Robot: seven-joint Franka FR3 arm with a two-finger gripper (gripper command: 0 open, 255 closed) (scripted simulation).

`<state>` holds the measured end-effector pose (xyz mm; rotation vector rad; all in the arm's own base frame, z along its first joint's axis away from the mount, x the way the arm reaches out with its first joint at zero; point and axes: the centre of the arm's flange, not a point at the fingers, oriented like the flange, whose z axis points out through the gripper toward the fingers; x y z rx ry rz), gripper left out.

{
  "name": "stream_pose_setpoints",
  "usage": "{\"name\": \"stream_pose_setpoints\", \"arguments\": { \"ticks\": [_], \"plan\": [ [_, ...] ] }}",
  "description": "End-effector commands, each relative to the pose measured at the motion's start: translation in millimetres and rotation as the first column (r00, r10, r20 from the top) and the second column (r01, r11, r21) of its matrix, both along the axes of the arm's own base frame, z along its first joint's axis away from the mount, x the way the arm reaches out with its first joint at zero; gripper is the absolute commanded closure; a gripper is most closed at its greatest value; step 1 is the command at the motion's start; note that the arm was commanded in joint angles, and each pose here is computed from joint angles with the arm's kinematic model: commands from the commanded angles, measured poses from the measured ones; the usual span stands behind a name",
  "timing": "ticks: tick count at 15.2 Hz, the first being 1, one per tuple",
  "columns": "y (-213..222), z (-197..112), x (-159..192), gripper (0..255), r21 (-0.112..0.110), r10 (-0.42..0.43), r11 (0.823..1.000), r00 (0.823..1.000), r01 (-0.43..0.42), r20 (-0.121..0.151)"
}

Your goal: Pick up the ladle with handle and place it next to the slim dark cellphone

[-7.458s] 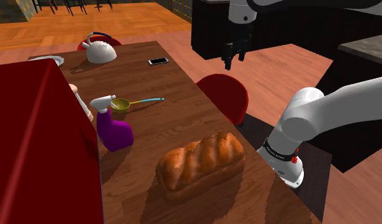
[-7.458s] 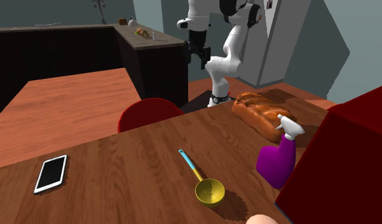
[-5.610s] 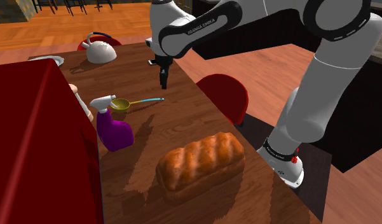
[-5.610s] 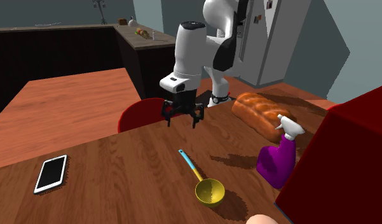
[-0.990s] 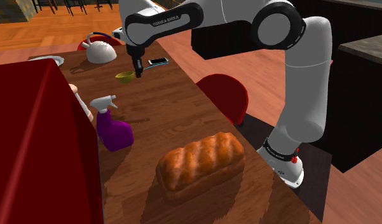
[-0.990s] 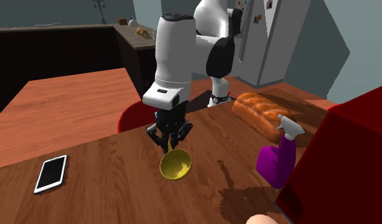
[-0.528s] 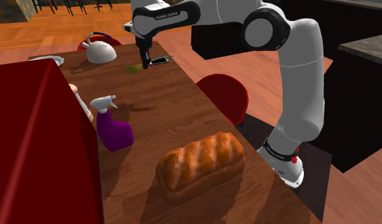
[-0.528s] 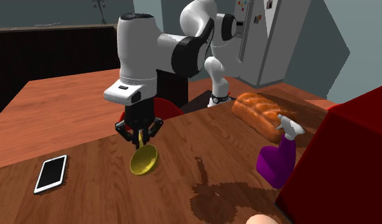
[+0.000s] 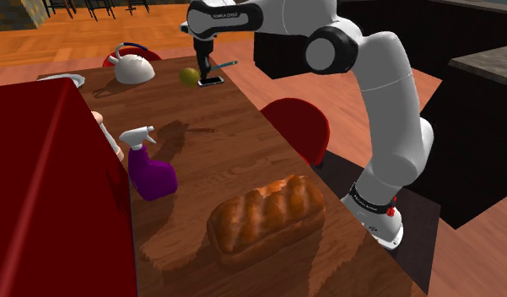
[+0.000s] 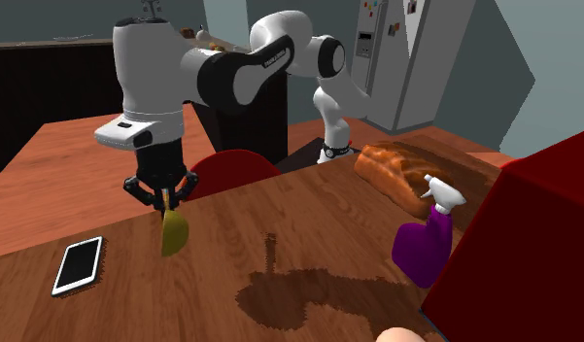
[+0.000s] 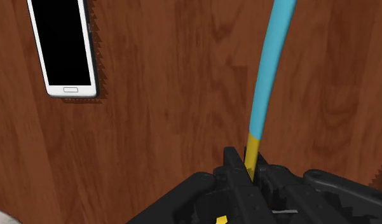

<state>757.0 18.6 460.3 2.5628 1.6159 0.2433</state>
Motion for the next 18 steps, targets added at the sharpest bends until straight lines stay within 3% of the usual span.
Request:
{"name": "stream_pose_setpoints", "arguments": {
  "ticks": [1,2,18],
  "plan": [
    [-24,-2,11,255,0.0,0.001,1.0,1.0,-0.001,-0.001],
    [-40,-2,19,255,0.0,0.001,1.0,1.0,-0.001,-0.001],
    [-40,-87,19,255,0.0,0.001,1.0,1.0,-0.001,-0.001]
  ]
}}
